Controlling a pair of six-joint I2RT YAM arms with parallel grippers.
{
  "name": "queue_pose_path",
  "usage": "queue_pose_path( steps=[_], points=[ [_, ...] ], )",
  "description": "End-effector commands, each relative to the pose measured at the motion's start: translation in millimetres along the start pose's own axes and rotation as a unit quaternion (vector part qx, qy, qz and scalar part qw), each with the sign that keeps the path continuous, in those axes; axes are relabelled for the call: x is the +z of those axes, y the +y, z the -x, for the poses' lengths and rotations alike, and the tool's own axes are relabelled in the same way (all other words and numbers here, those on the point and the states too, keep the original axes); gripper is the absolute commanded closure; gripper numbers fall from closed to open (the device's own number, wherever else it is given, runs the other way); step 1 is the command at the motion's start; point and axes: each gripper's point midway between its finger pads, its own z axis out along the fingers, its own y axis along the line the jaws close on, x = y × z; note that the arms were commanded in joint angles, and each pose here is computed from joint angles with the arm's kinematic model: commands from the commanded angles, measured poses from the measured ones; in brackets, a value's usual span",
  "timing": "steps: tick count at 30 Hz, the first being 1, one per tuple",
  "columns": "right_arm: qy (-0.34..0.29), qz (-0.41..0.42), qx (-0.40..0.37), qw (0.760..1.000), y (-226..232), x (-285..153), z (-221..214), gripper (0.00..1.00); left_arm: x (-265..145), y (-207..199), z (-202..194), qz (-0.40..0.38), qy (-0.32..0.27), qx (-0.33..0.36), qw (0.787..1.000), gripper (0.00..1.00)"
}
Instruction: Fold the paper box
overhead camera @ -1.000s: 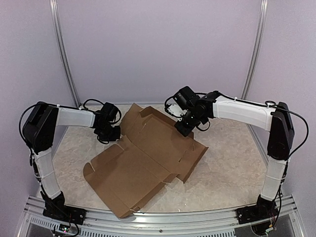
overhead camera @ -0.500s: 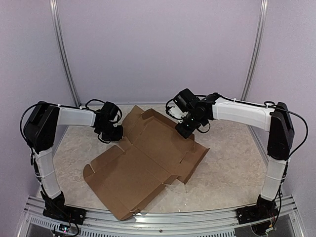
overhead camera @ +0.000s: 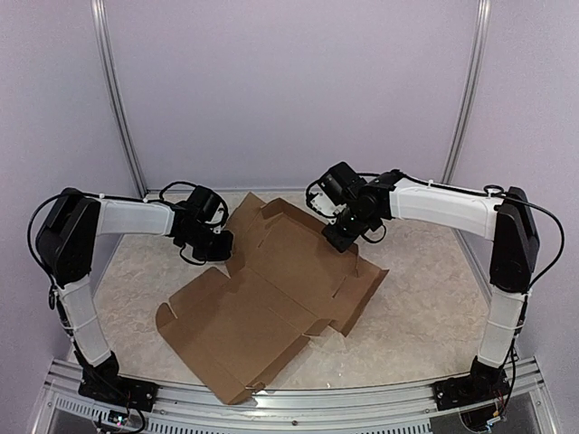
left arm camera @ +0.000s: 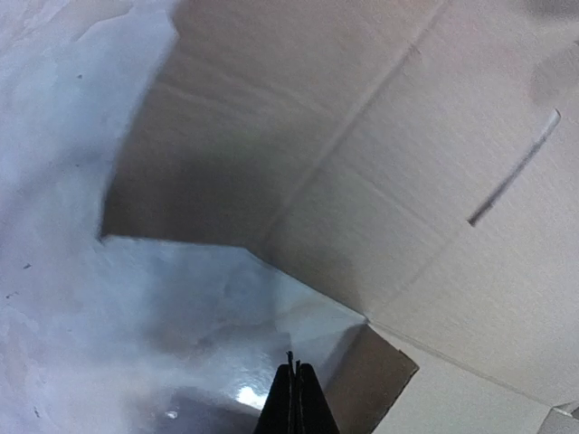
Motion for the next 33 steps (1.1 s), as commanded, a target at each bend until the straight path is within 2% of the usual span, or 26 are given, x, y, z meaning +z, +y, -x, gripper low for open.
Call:
queue_pose_path(
  steps=[1, 8, 23, 28, 33],
  points=[
    [-0.02, -0.005, 0.029, 0.999, -4, -1, 10, 1.0, -9, -38, -14, -0.047, 0.009, 0.021, 0.999, 1.0],
    [-0.019, -0.015, 0.046, 0.999, -8, -1, 9, 1.0, -9, -54, -23, -0.054, 0.017, 0.034, 0.998, 1.0],
    [-0.027, -0.009, 0.057, 0.998, -6, -6, 6, 1.0, 26, -54, -49, -0.045, 0.044, 0.035, 0.997, 1.0],
    [-0.033, -0.01, 0.055, 0.998, -8, -10, 7, 1.0, 27, -57, -45, -0.053, 0.039, 0.042, 0.997, 1.0],
    [-0.044, -0.014, 0.046, 0.998, -10, -15, 10, 1.0, 1, -56, -22, -0.06, 0.003, 0.041, 0.997, 1.0]
  ],
)
